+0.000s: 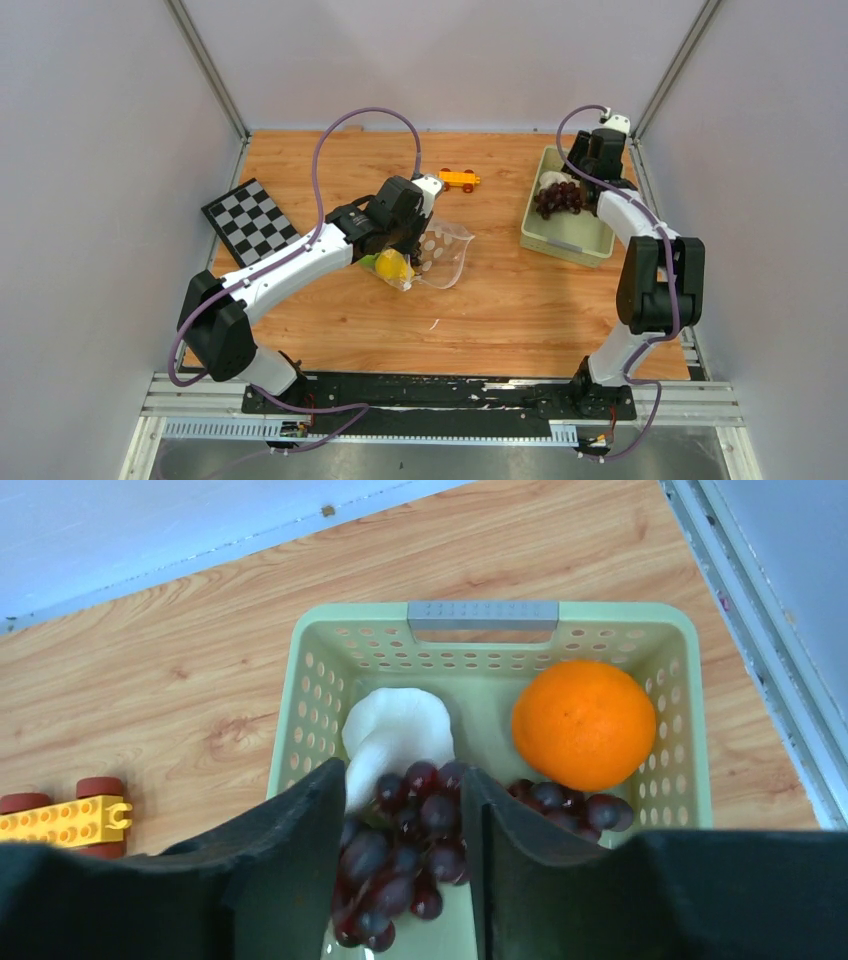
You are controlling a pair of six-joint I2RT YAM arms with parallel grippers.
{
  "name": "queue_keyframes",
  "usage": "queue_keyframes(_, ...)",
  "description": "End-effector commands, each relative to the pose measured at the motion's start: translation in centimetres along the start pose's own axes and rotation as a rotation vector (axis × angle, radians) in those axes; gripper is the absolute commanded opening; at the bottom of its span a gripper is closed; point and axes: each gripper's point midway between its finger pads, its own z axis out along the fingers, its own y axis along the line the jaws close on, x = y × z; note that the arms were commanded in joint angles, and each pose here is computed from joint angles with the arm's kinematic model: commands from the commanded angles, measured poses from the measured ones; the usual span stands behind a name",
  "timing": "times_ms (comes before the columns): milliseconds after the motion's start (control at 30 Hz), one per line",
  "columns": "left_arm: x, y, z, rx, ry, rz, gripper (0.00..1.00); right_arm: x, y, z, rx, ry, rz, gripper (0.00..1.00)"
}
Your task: Open the zip-top bag and remove the fake food
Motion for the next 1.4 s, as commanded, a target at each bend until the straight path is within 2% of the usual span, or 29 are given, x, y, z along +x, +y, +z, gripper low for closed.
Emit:
queue_keyframes(0,-1.7,0.0,-1.2,0.014,-0.059,-0.008,0.00,-3.6,1.6,-1.2,-0.064,-0.066,0.037,0.50)
queue_keyframes(167,-1.7,-0.2,-1.2,0.024,-0.060,-0.009,0.00,-3.8,2.8,-3.9,-0.138,-0.040,0.073,0.57)
queue_keyframes(367,-1.7,-0.3,-1.2,0.028,-0.057,-0.010,0.00,-1.9,5.7,-8.5,-0.305,0.022,0.120,0.59)
queue_keyframes(800,-1.8,-0.6,-1.3,0.047,-0.058,-0.010,0.00,5.0,15.5,-21.4,-0.730,0.116,0.094,0.61)
queue_keyframes(1000,-1.8,-0.8,-1.2,0.055,-0.053,-0.010,0.00,8.7,19.8,-27.5,-0.937,0.101,0.040,0.60)
queue_keyframes(1167,-1.7,-1.1,-1.2,0.073,-0.051,-0.012,0.00,11.7,22.7,-29.8,-1.028,0.130,0.028,0.58)
queue_keyframes(1367,-1.7,-1.2,-1.2,0.078,-0.049,-0.014,0.00,14.4,25.7,-29.1,-1.047,0.138,0.045,0.54)
